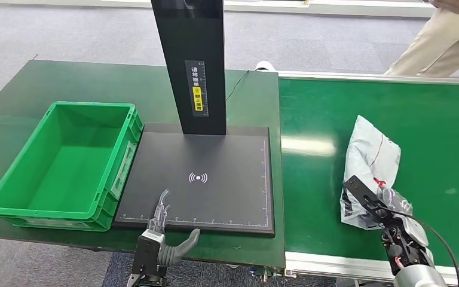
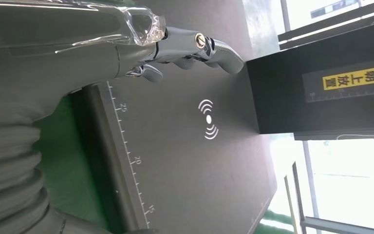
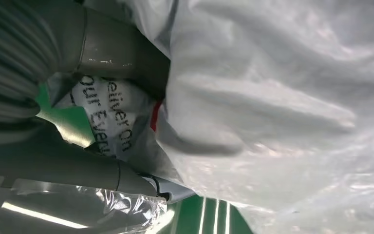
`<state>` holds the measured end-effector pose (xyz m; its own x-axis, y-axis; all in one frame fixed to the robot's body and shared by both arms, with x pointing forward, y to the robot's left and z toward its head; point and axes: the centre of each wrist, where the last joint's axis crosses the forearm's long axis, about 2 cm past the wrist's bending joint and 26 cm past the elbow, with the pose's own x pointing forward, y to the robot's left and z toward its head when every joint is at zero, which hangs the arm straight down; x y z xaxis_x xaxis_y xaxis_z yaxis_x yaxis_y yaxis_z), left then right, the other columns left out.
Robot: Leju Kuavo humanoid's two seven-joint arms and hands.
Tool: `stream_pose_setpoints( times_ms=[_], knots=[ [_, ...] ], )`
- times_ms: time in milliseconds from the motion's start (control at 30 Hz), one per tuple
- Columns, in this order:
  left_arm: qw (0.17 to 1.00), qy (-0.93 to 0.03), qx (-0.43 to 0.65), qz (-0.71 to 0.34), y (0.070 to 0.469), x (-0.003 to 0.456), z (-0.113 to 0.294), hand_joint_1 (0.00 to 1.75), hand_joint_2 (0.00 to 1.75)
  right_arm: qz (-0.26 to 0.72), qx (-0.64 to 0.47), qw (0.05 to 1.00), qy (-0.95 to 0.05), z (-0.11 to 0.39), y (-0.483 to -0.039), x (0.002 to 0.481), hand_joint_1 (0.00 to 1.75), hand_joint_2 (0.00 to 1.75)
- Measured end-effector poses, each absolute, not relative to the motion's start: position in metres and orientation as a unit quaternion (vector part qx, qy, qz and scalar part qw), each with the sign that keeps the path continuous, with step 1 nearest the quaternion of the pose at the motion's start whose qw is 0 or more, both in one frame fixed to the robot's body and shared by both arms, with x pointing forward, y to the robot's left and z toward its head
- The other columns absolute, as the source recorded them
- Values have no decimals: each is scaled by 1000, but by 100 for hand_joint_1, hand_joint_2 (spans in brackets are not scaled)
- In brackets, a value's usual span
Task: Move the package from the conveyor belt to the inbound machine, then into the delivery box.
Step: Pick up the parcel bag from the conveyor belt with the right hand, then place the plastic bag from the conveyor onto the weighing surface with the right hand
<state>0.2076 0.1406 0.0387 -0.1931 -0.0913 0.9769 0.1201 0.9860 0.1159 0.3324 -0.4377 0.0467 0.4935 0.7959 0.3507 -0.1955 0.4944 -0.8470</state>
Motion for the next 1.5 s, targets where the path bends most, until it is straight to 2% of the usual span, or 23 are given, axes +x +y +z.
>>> stream_pose_setpoints(
  times_ms=[200,367,533,633,833,1167,1300,1467,1500],
  knots=[
    [637,-767,-1,-80,141,203,36,0,175,236,-452,704,-495,57,-439,338,175,175],
    [633,-770,7,-78,140,203,36,0,175,146,-462,660,-574,69,-447,345,175,175],
    [630,-773,13,-76,140,203,37,0,175,42,-414,633,-653,80,-453,352,175,175],
    [628,-774,14,-76,140,203,37,0,175,24,-354,637,-684,82,-444,357,175,175],
    [627,-775,14,-77,140,204,37,0,175,72,-221,655,-719,75,-387,370,175,175],
    [624,-777,13,-79,141,207,38,0,175,240,14,652,-719,70,-227,372,175,175],
    [625,-776,13,-80,142,206,37,0,175,281,85,642,-709,72,-194,367,175,175],
    [627,-775,12,-78,142,206,36,0,175,321,149,624,-697,69,-175,357,175,175],
    [628,-774,12,-78,142,205,36,0,175,329,152,622,-694,68,-171,355,153,175]
  ],
)
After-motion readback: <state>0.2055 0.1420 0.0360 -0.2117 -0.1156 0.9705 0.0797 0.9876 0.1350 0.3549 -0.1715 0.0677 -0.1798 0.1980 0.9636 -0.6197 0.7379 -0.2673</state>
